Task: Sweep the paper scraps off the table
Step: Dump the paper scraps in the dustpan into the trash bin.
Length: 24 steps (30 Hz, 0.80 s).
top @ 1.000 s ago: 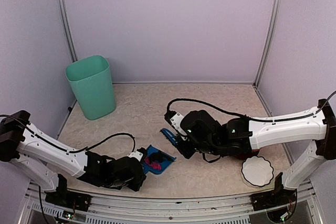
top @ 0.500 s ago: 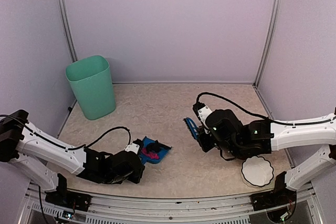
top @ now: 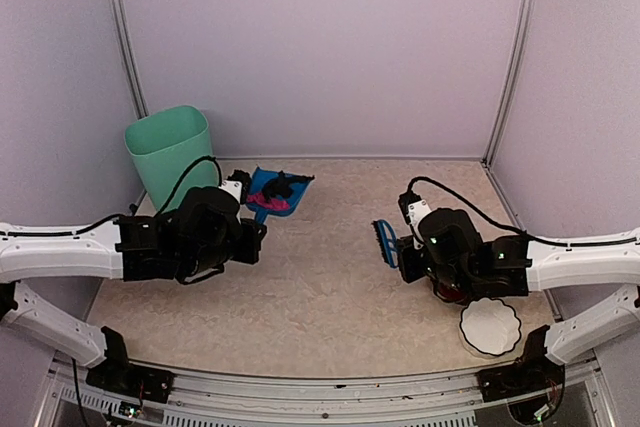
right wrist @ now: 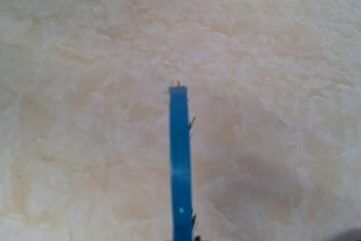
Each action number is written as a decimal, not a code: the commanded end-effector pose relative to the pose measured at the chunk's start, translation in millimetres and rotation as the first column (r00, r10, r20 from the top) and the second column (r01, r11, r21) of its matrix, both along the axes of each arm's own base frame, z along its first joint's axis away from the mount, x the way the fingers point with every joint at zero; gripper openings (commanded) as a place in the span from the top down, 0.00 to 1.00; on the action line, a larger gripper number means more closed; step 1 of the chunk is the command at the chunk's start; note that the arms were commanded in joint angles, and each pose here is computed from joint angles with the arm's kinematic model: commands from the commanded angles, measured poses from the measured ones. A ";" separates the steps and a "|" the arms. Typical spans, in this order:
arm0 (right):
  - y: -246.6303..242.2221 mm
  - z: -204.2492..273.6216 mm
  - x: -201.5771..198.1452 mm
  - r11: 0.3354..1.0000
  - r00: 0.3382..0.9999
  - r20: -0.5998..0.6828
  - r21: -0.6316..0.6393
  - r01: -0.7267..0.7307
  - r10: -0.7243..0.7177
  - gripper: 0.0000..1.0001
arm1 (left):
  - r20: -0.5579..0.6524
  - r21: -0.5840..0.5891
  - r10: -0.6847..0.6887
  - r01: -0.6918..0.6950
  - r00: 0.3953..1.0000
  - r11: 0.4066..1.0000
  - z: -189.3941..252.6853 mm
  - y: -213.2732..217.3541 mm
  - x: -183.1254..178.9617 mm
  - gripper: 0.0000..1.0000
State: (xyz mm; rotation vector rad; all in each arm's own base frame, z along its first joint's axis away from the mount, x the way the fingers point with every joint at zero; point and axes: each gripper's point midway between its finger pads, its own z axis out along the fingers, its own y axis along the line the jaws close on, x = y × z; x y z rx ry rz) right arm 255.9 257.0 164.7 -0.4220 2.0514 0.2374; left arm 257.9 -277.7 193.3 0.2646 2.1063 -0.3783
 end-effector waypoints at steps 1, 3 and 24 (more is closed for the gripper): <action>7.4 10.0 5.8 0.998 1.000 0.024 0.067 -0.006 0.004 1.00 | 0.081 0.017 0.029 -0.030 0.996 0.999 51.3 17.1 24.9 1.00; 10.6 10.7 6.9 0.997 1.000 0.024 0.073 -0.012 0.010 1.00 | 0.093 0.014 0.049 -0.051 0.994 0.999 69.3 23.3 36.1 1.00; 16.9 -1.7 9.3 0.991 0.998 -0.046 0.132 0.037 -0.031 1.00 | 0.028 -0.383 0.205 -0.179 0.978 0.906 160.7 122.3 156.0 1.00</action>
